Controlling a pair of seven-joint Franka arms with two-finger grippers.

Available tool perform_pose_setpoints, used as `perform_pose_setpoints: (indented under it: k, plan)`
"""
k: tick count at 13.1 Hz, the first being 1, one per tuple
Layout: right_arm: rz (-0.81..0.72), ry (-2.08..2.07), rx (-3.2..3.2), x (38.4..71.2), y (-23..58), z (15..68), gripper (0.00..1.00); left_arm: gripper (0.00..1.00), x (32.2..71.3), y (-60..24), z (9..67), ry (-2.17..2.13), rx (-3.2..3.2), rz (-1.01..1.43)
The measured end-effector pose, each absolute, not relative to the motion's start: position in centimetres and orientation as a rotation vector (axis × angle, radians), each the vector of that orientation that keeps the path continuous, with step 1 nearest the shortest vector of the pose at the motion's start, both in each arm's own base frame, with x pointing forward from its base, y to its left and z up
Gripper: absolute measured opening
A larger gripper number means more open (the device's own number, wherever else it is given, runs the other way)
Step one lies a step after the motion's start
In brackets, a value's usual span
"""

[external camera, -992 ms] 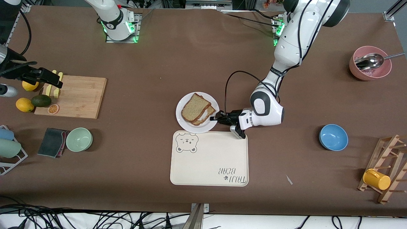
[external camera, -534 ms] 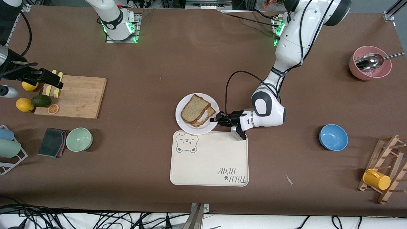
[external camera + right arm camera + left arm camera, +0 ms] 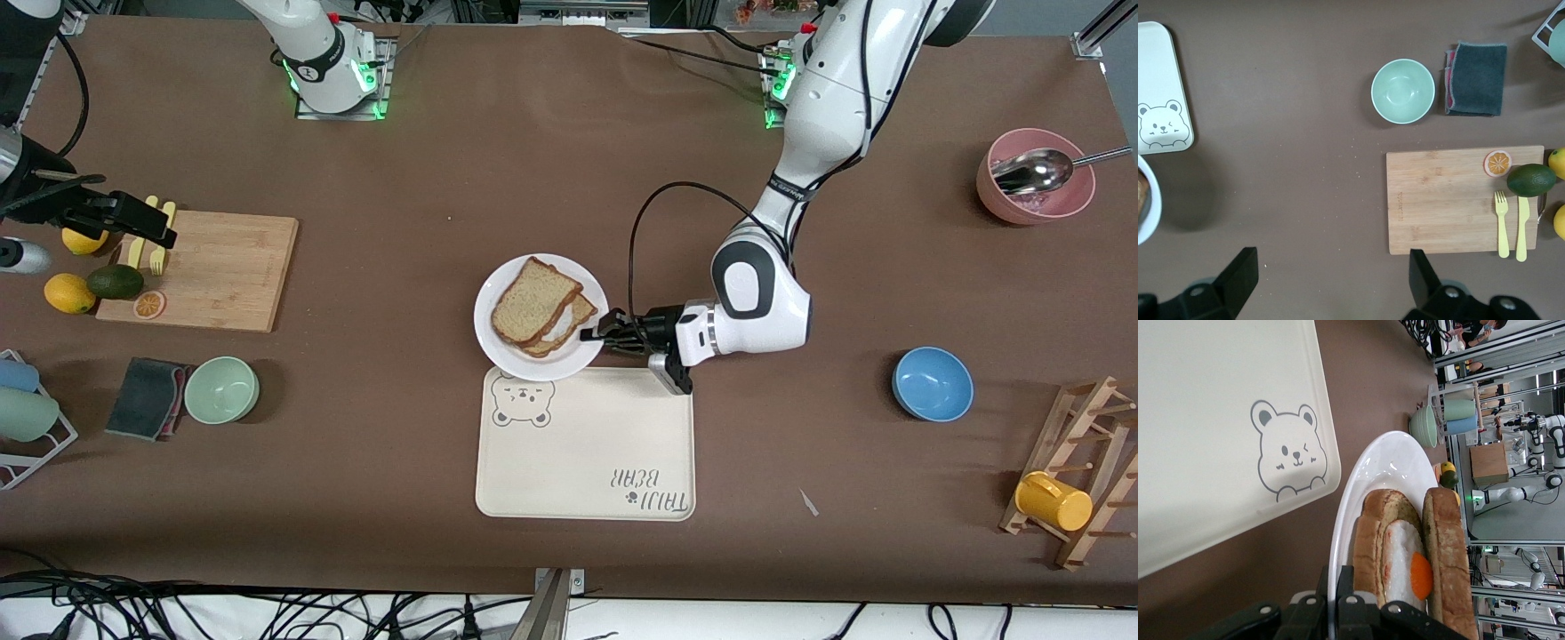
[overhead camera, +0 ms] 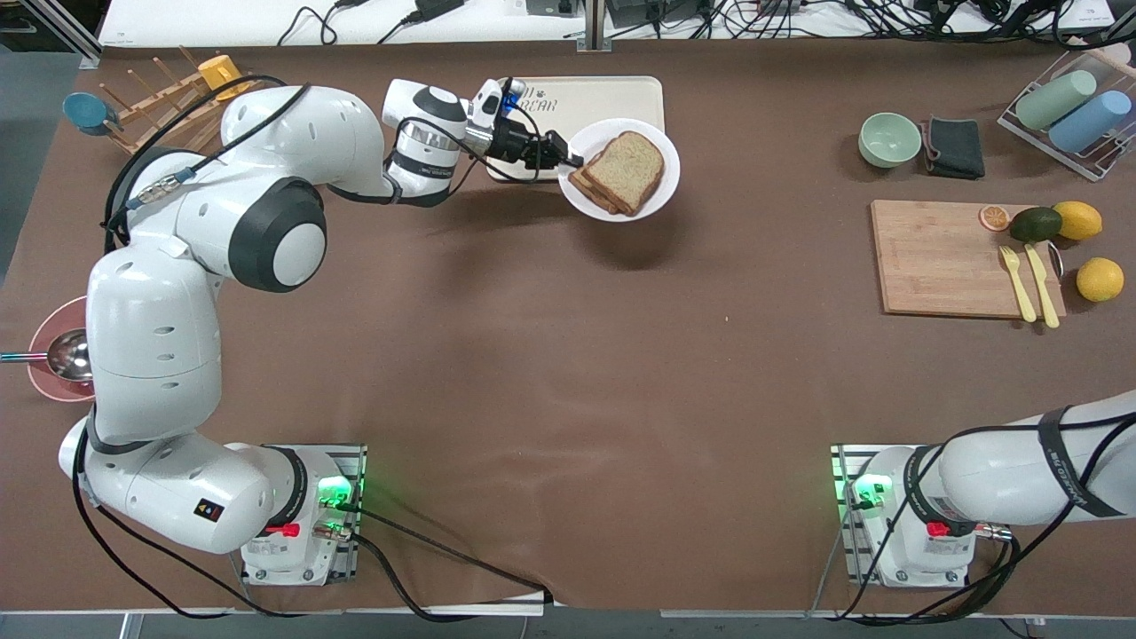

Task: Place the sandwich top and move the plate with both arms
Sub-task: 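Slide the plate with the left gripper onto the bear tray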

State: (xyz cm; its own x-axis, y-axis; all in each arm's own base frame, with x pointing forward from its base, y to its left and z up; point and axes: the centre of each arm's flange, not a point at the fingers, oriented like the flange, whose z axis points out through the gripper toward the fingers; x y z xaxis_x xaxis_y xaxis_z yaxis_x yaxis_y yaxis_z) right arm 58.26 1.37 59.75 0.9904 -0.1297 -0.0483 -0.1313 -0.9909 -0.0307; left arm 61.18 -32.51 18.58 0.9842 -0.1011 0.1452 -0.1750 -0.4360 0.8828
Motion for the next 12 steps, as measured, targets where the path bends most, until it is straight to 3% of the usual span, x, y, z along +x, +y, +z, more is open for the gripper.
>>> perform_pose_setpoints:
  k: [12]
  plan:
    - [0.066, 0.204, -3.1, 58.4, 1.4, 59.8, 1.0, 0.05, 72.9, -24.8, 18.1, -0.069, 2.128, 0.253]
